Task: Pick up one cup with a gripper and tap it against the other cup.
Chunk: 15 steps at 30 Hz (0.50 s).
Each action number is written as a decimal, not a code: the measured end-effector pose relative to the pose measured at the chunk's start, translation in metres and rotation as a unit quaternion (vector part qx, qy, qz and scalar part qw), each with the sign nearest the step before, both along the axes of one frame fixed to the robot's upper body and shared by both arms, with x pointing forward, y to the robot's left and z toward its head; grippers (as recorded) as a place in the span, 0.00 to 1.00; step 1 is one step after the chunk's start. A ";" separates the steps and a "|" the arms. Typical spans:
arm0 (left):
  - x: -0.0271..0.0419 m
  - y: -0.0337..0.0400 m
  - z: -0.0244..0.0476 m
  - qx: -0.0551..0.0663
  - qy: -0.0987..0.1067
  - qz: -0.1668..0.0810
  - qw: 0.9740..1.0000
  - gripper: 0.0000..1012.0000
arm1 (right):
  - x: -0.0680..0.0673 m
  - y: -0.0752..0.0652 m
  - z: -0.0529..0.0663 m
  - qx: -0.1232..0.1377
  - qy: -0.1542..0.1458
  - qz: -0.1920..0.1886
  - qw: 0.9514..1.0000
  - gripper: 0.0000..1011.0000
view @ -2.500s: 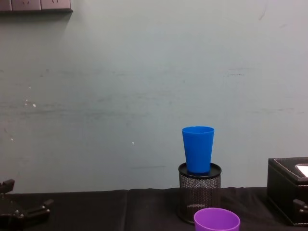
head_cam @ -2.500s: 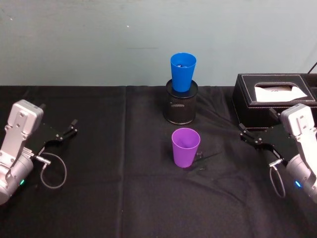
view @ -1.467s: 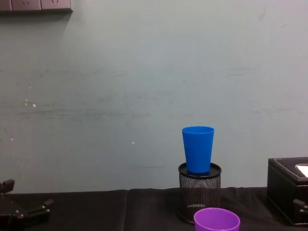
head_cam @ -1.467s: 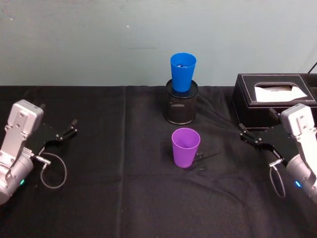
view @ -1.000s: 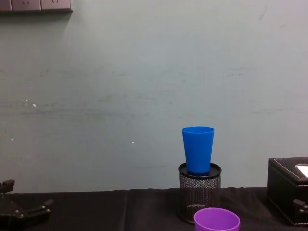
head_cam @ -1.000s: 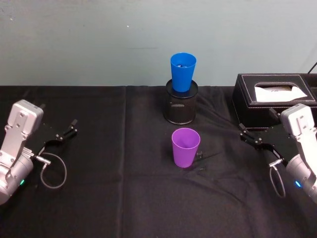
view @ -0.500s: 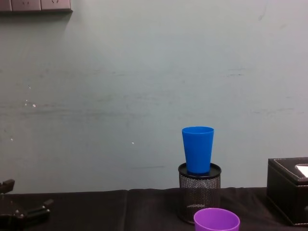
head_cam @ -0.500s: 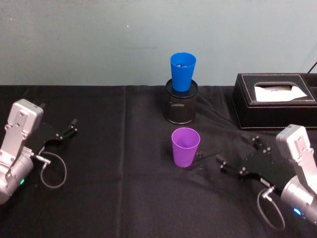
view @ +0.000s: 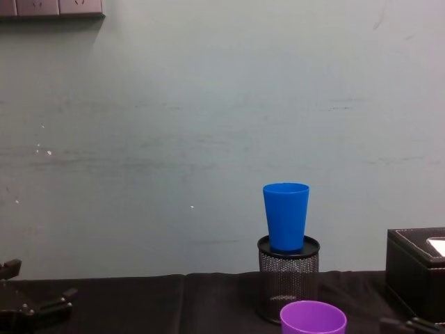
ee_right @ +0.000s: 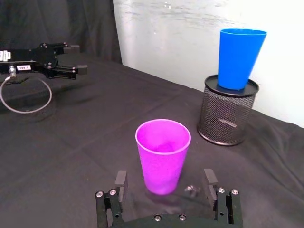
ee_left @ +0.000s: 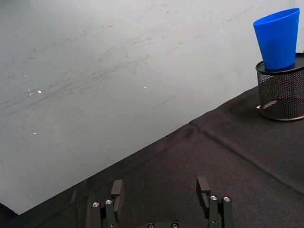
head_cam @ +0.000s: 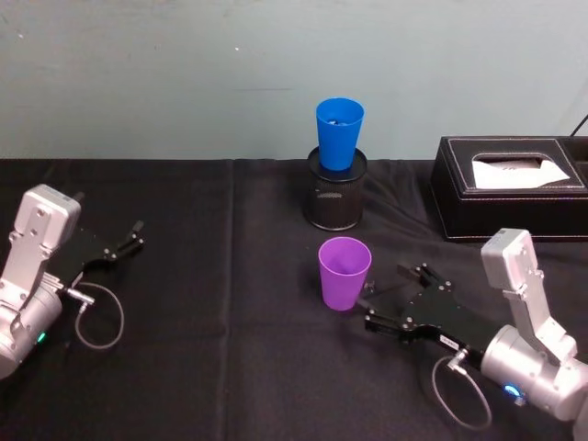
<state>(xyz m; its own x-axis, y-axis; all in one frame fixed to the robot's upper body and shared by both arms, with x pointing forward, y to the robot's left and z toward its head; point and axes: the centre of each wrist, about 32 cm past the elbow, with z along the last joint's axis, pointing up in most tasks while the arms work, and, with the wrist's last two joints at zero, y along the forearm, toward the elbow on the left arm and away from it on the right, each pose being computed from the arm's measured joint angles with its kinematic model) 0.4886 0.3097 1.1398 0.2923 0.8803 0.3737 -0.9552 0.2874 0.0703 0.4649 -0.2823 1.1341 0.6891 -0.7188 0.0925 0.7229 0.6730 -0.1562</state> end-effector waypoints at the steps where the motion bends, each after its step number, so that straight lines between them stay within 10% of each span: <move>1: 0.0000 0.0000 0.0000 0.000 0.000 0.000 1.000 0.99 | 0.002 0.001 0.000 0.001 0.000 0.000 1.000 0.99; 15: 0.0000 0.0000 0.0000 0.000 0.000 0.000 1.000 0.99 | 0.029 0.020 -0.014 0.010 0.001 0.001 1.000 0.99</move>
